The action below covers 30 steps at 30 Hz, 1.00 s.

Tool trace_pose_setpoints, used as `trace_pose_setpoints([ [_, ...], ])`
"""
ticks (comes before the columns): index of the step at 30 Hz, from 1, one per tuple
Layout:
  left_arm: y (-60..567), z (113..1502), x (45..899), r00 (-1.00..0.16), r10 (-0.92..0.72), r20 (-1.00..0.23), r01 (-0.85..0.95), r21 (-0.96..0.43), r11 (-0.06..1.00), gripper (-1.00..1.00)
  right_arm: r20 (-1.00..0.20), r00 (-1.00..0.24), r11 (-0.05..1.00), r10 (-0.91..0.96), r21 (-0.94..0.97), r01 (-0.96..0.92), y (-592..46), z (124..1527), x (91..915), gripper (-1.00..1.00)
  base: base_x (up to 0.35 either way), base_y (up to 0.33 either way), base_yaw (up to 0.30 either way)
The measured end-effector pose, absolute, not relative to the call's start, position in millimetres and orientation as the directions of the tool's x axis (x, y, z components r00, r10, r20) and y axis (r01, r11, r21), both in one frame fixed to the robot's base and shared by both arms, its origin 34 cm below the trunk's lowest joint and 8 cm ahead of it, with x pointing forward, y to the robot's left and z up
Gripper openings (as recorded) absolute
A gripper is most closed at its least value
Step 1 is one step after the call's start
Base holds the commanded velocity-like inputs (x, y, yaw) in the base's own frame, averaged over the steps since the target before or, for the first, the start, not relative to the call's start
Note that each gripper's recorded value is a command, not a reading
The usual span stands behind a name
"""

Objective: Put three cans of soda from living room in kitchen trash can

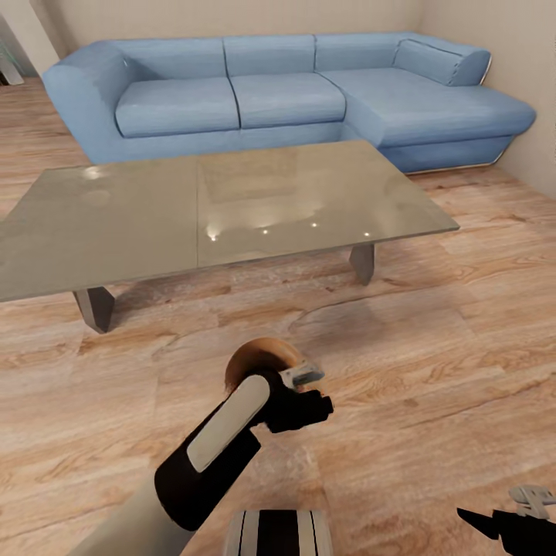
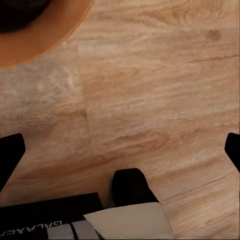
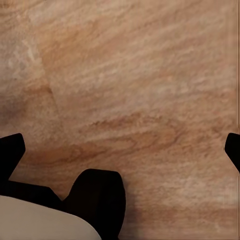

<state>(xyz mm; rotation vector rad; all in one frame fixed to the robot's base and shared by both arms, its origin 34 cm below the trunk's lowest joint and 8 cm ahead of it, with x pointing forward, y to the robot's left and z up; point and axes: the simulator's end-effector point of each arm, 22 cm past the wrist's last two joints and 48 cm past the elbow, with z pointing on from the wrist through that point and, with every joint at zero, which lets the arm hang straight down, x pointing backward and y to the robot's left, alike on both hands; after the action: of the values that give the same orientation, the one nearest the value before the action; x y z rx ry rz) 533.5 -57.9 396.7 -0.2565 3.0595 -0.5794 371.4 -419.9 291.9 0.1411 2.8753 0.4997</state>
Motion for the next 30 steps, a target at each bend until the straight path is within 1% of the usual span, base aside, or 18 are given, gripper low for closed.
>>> trace_pose_setpoints([
  [8,-76,400,508,-0.989,-0.151,-0.001,-0.141,-0.344,0.928,1.0,-0.2,-0.972,0.945,0.121,0.324,0.051,-418,290,370,1.0,-0.048,0.011,0.0],
  [13,-79,402,499,-0.989,-0.144,-0.011,-0.133,-0.327,0.936,1.0,-0.202,-0.973,0.944,0.111,0.329,0.04,-412,290,370,1.0,-0.244,0.091,0.0],
  [23,-62,403,496,-0.987,-0.157,-0.021,-0.147,-0.25,0.957,1.0,-0.213,-0.971,0.944,0.107,0.33,0.031,-409,292,373,1.0,-0.3,0.148,0.0],
  [25,-53,400,499,-0.985,-0.172,-0.022,-0.162,-0.235,0.958,1.0,-0.216,-0.971,0.944,0.106,0.329,0.03,-409,293,373,1.0,-0.31,0.168,0.0],
  [30,0,378,511,-0.971,-0.239,-0.028,-0.232,-0.158,0.96,1.0,-0.223,-0.969,0.944,0.106,0.329,0.028,-408,295,375,1.0,-0.311,0.172,0.0],
])
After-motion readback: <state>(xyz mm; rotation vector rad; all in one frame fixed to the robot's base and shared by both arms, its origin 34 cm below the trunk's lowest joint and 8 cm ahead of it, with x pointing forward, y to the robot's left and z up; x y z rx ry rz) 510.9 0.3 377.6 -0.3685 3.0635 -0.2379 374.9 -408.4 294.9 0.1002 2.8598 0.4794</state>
